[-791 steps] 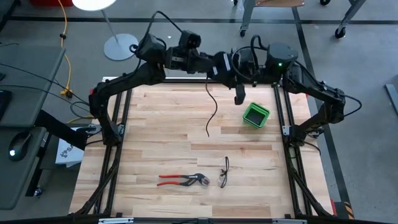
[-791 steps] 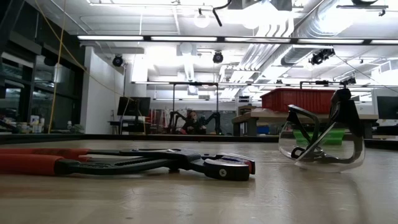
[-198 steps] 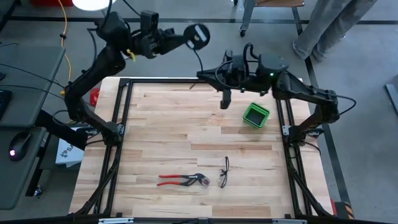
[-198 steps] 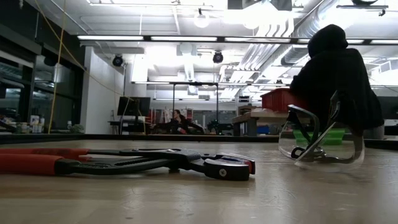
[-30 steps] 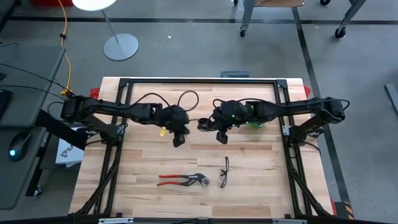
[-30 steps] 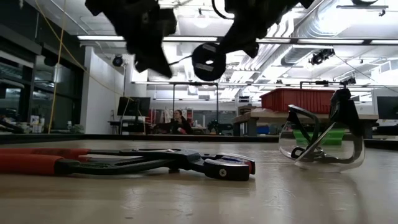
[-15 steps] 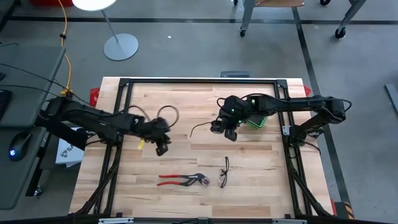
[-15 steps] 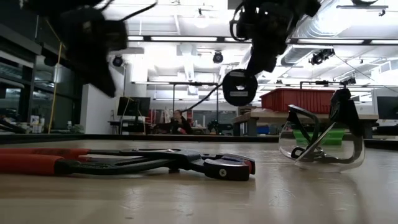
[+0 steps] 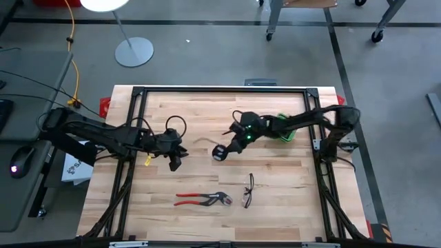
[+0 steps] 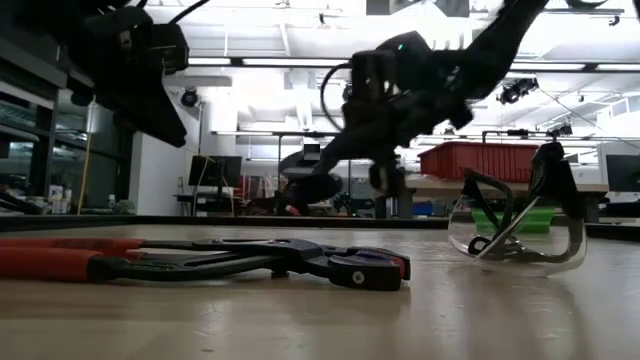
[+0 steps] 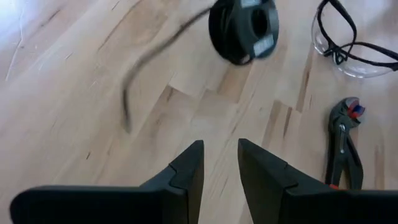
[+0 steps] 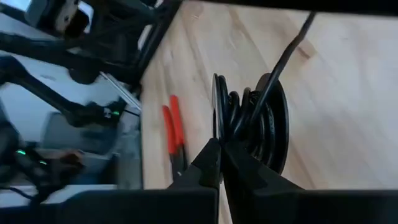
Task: Coil cords
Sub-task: Coil the black wire onto the black spool
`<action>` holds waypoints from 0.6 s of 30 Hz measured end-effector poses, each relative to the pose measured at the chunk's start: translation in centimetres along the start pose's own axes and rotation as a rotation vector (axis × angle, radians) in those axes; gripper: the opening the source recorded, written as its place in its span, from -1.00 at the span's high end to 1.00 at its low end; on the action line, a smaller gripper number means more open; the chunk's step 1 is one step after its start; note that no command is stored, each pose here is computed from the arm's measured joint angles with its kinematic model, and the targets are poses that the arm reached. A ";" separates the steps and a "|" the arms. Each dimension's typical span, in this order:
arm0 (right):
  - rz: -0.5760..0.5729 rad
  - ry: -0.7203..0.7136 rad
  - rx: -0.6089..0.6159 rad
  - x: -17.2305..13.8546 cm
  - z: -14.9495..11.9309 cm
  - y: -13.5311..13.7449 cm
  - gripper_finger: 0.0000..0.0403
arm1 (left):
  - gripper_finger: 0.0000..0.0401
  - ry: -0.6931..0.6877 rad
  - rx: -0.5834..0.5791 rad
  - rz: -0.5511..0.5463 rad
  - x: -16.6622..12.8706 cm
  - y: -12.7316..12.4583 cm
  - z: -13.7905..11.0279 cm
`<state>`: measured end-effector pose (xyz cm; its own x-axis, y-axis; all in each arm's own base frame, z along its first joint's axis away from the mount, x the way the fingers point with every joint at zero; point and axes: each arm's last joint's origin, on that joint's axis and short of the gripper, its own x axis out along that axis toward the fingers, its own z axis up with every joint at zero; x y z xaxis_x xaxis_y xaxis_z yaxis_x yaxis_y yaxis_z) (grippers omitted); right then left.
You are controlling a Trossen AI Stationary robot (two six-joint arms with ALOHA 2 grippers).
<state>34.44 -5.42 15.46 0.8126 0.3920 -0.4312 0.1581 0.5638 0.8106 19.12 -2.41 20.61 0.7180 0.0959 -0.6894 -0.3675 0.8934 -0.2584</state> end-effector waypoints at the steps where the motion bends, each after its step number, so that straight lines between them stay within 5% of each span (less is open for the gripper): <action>1: 0.017 0.000 0.015 0.5 0.1 -0.3 1.00 | 0.54 0.003 0.002 -0.003 0.0 0.0 0.0; 18: -0.082 -0.002 0.143 2.1 0.2 -2.4 0.90 | 0.54 0.035 0.027 -0.029 0.1 0.1 -0.1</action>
<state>35.84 -6.14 12.67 0.7946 0.3474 -0.4979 0.3025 0.4845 0.8209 19.08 -2.41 20.47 0.7070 0.0547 -0.7051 -0.3303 0.9071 -0.2608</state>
